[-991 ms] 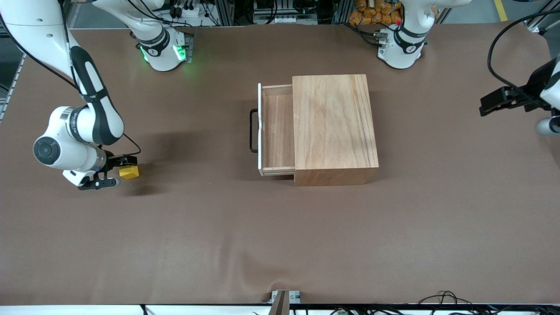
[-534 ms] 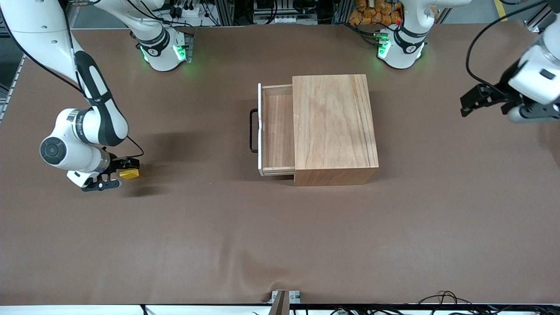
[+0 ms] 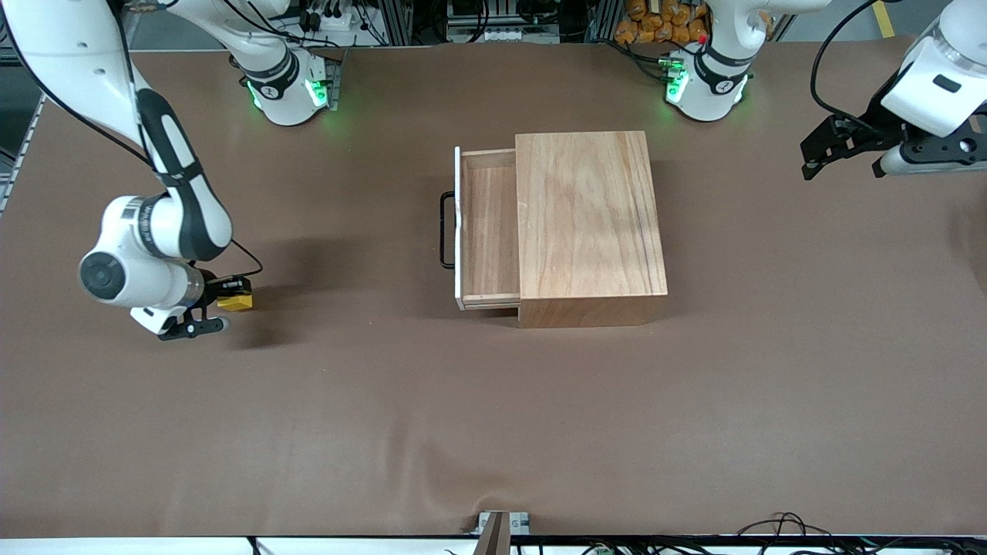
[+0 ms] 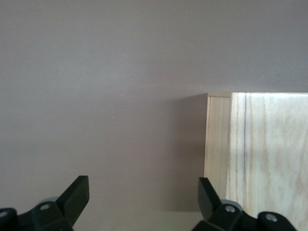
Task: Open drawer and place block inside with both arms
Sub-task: 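Carry the cube over the open drawer with the right gripper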
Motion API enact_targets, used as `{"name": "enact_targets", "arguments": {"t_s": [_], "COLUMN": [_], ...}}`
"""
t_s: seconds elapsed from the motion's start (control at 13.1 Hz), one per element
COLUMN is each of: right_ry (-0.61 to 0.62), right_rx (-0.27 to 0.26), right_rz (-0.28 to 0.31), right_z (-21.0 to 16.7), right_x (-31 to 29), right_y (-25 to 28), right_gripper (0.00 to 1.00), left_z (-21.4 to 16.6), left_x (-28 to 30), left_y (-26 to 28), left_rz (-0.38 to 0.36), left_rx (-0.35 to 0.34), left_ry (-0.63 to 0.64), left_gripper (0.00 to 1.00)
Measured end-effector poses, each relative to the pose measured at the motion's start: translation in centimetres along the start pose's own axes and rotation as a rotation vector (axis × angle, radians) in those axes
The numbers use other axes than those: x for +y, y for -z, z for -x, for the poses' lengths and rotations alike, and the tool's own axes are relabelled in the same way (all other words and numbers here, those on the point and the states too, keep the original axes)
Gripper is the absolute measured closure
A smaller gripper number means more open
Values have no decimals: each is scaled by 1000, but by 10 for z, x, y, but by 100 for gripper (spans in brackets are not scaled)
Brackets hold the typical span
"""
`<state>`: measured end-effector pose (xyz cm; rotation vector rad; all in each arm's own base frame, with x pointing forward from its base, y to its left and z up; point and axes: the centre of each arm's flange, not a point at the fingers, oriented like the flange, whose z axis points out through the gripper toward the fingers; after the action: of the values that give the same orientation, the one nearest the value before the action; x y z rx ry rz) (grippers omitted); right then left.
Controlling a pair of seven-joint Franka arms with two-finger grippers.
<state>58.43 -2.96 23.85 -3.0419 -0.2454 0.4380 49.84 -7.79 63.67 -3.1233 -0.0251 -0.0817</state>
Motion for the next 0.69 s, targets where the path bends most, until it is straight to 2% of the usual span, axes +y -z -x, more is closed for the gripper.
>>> {"name": "enact_targets", "arguments": {"t_s": [0.15, 0.23, 0.38, 0.53, 0.69], "right_ry": [13, 47, 24, -77, -133], "right_rx": [-27, -23, 1, 15, 13], "right_rz": [-104, -127, -132, -116, -96], "right_z": [-10, -13, -19, -17, 1], "right_x": [-30, -54, -128, -232, -331], "right_y": [75, 112, 160, 176, 176], "right_gripper": [44, 44, 44, 44, 44], "left_z": [0, -1, -3, -4, -5], "left_x": [2, 3, 4, 5, 5], "left_y": [2, 3, 0, -4, -5], "left_rz": [18, 27, 30, 28, 27], "left_rx": [2, 1, -6, -15, -19], "left_ry": [1, 1, 0, -1, -4], "left_gripper": [0, 0, 0, 0, 0]}}
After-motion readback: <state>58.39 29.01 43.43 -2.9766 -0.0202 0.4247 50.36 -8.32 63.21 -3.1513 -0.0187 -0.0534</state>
